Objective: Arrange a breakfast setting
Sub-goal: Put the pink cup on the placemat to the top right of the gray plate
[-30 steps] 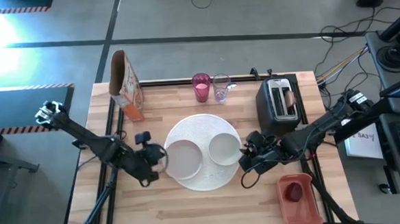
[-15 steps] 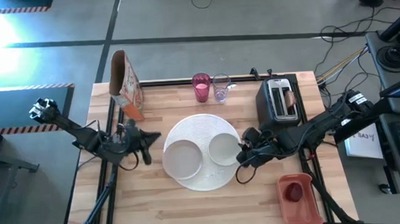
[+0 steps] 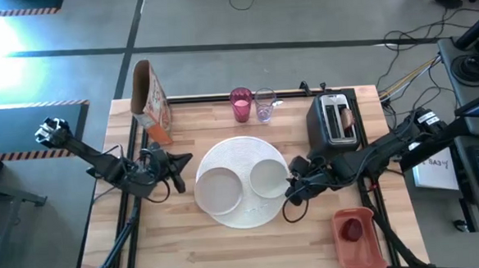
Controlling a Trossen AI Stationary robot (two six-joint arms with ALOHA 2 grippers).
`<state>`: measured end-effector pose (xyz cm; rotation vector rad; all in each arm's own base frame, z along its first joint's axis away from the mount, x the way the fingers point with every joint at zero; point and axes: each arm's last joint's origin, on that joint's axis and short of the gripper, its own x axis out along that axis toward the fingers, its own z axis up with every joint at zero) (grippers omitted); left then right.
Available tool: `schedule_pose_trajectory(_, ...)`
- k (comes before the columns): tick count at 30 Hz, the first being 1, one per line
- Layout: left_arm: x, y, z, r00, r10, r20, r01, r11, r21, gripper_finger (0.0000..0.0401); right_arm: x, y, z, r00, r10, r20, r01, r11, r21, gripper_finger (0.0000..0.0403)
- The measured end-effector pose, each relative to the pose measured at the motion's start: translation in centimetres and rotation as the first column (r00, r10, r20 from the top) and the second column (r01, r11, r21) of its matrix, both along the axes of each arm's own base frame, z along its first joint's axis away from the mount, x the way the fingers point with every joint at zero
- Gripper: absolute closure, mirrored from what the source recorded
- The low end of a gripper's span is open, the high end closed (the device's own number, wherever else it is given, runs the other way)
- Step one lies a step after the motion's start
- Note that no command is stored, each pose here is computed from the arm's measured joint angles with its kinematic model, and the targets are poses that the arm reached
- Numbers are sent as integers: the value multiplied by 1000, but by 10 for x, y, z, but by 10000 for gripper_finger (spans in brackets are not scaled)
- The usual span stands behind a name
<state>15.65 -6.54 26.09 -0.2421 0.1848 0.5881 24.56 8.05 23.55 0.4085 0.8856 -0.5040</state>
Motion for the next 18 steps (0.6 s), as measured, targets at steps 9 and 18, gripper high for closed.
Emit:
schedule_pose_trajectory(9, 14, -10, -15, 998, -21, -60, 20, 1000, -11, 401, -13, -36, 15, 987, -118, 111, 113, 992, 55, 280)
schedule_pose_trajectory(18, 32, -20, -28, 995, -46, -91, 46, 999, -6, 401, -49, -65, 12, 943, -219, 252, 195, 974, 115, 280)
